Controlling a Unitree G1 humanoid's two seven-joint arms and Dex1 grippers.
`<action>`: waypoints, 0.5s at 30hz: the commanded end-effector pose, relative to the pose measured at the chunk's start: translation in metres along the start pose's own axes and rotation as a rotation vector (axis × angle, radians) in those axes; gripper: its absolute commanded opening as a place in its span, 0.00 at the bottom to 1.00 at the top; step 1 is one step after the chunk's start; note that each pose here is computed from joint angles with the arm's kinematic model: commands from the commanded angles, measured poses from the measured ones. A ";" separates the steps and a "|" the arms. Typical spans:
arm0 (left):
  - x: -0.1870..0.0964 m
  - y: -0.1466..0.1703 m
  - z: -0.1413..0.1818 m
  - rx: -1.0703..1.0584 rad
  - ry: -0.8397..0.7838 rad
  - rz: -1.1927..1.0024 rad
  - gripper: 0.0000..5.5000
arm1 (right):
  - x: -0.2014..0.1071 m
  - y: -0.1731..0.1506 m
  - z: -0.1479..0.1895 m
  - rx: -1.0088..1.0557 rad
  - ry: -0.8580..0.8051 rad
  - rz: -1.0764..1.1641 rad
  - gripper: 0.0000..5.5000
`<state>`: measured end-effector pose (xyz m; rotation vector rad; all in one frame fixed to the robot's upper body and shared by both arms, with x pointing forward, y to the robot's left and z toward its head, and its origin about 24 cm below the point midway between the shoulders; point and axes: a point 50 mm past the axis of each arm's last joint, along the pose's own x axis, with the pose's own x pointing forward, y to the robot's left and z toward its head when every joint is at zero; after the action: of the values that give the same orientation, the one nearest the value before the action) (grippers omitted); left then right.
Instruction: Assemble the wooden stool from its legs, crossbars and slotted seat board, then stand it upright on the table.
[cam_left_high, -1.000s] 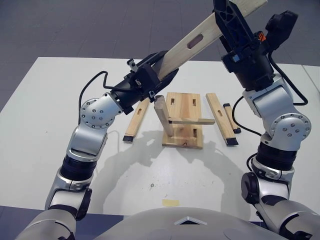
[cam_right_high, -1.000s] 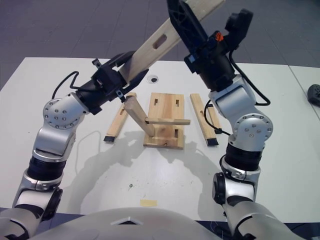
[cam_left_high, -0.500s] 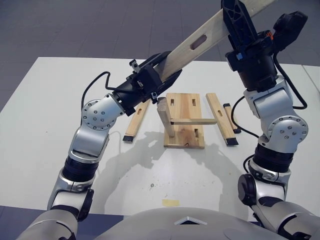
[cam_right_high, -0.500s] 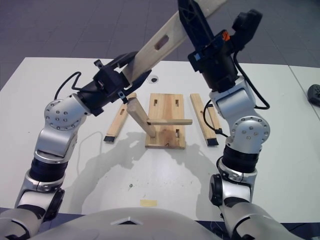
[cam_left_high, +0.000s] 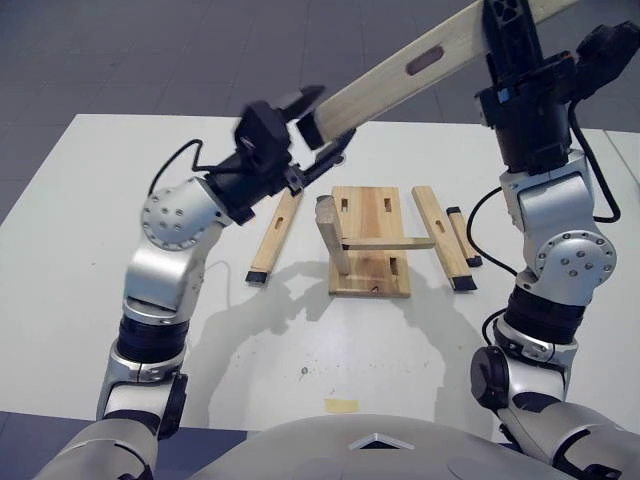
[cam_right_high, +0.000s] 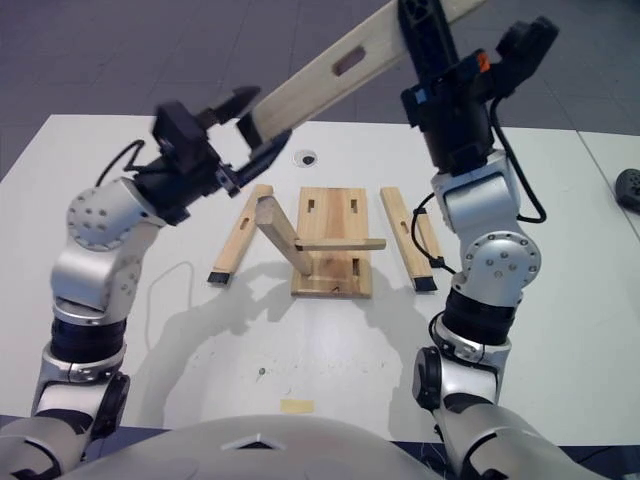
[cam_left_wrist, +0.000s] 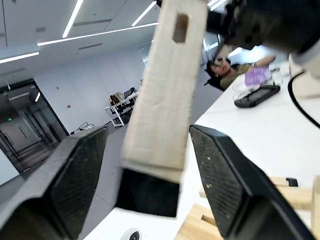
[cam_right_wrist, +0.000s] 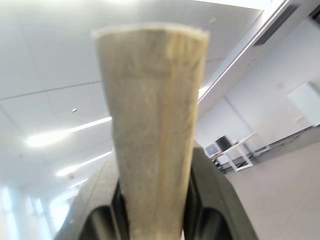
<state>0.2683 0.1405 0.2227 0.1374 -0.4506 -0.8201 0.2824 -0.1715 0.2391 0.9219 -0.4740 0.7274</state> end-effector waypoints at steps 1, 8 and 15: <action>-0.009 0.009 0.018 -0.165 -0.012 -0.115 0.71 | -0.001 -0.012 0.020 -0.095 -0.089 -0.097 0.18; -0.020 -0.027 -0.017 -0.460 0.202 -0.471 0.92 | -0.013 -0.028 0.032 -0.188 -0.103 -0.203 0.18; -0.015 -0.033 -0.038 -0.422 0.343 -0.634 0.95 | -0.017 -0.033 0.033 -0.208 -0.084 -0.229 0.18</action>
<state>0.2491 0.1290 0.1753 -0.0466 0.0896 -1.4423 0.2928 -0.2148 0.2295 0.8223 -0.5141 0.4398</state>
